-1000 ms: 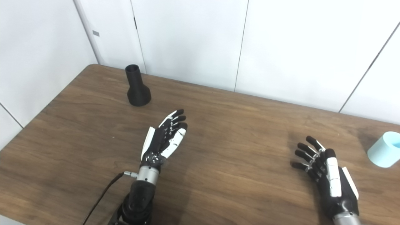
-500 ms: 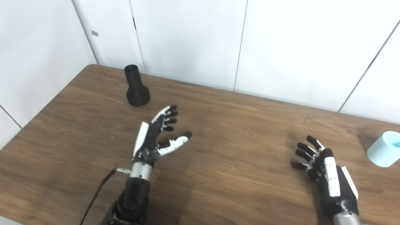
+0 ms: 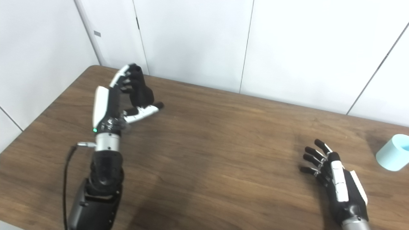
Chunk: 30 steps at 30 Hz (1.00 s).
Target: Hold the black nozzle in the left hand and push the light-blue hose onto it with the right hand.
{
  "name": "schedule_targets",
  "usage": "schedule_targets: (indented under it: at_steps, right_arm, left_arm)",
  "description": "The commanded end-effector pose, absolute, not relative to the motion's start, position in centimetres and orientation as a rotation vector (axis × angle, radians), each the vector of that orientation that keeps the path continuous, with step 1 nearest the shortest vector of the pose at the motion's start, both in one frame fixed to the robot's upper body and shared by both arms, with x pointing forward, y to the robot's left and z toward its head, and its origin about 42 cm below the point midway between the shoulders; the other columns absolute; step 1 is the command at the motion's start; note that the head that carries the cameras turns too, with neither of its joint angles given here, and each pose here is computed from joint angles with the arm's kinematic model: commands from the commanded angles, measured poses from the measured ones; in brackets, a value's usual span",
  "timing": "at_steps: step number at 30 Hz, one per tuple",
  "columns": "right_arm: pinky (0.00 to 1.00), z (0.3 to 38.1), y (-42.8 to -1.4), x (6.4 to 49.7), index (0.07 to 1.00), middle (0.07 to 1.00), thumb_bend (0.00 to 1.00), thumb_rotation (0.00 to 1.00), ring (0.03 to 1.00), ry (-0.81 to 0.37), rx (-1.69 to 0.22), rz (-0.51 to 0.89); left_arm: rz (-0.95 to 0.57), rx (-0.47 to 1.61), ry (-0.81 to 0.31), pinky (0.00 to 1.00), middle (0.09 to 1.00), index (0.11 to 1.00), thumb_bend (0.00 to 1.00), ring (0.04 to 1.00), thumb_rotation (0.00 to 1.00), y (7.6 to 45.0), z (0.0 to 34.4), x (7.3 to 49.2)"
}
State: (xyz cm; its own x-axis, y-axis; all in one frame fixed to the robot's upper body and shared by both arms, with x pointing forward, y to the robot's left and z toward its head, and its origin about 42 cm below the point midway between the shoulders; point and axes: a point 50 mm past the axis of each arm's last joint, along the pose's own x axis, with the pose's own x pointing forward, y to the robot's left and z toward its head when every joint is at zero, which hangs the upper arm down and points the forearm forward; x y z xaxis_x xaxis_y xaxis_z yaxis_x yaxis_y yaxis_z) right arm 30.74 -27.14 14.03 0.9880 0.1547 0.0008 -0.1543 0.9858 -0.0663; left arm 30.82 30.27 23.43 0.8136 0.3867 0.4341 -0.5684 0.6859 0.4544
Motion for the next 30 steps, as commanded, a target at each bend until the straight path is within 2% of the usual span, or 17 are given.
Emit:
schedule_targets:
  at_steps: [1, 8, 10, 15, 18, 20, 21, 26, 30]
  right_arm:
    - [0.72, 15.0, -27.5, 30.9, 0.919, 0.838, 0.30, 1.00, 0.827, -0.041, -0.092, 0.149]
    - [0.72, 14.9, -27.3, 31.0, 0.929, 0.839, 0.29, 1.00, 0.834, -0.045, -0.074, 0.153]
    - [0.72, 15.0, -27.3, 30.9, 0.933, 0.842, 0.29, 1.00, 0.837, -0.045, -0.078, 0.154]
    - [0.71, 15.1, -27.3, 30.8, 0.933, 0.844, 0.28, 1.00, 0.836, -0.051, -0.083, 0.156]
    - [0.70, 15.2, -27.2, 30.8, 0.932, 0.842, 0.27, 1.00, 0.830, -0.054, -0.090, 0.156]
    - [0.71, 15.3, -27.2, 30.7, 0.936, 0.842, 0.27, 1.00, 0.834, -0.052, -0.086, 0.155]
    - [0.72, 15.3, -27.2, 30.7, 0.937, 0.845, 0.27, 1.00, 0.837, -0.051, -0.085, 0.154]
    - [0.70, 15.5, -27.1, 30.5, 0.930, 0.836, 0.27, 1.00, 0.826, -0.048, -0.090, 0.148]
    - [0.71, 15.8, -27.0, 30.3, 0.927, 0.832, 0.25, 1.00, 0.823, -0.047, -0.092, 0.143]
  left_arm:
    - [0.604, 0.636, -0.419, 0.71, 0.807, 0.857, 0.92, 0.764, 0.10, 31.5, 25.8, 31.5]
    - [0.690, 0.695, -0.432, 0.77, 0.827, 0.857, 0.91, 0.801, 0.11, 34.8, 27.1, 31.9]
    - [0.707, 0.708, -0.425, 0.74, 0.843, 0.864, 0.92, 0.824, 0.12, 35.5, 27.6, 32.1]
    - [0.721, 0.812, -0.399, 0.76, 0.888, 0.878, 0.94, 0.870, 0.17, 36.8, 28.6, 33.1]
    - [0.672, 0.881, -0.332, 0.85, 0.963, 0.942, 0.99, 0.962, 0.21, 37.2, 29.0, 34.0]
    - [0.618, 0.969, -0.276, 0.96, 0.992, 0.974, 1.00, 0.993, 0.26, 37.3, 28.9, 34.8]
    - [0.592, 1.006, -0.255, 0.98, 0.996, 0.976, 1.00, 0.996, 0.28, 37.3, 28.7, 35.1]
    - [0.457, 1.064, -0.060, 1.00, 1.000, 0.999, 1.00, 1.000, 0.41, 37.5, 28.2, 36.7]
    - [0.456, 1.088, 0.012, 1.00, 1.000, 0.997, 1.00, 1.000, 0.41, 37.9, 27.8, 38.1]
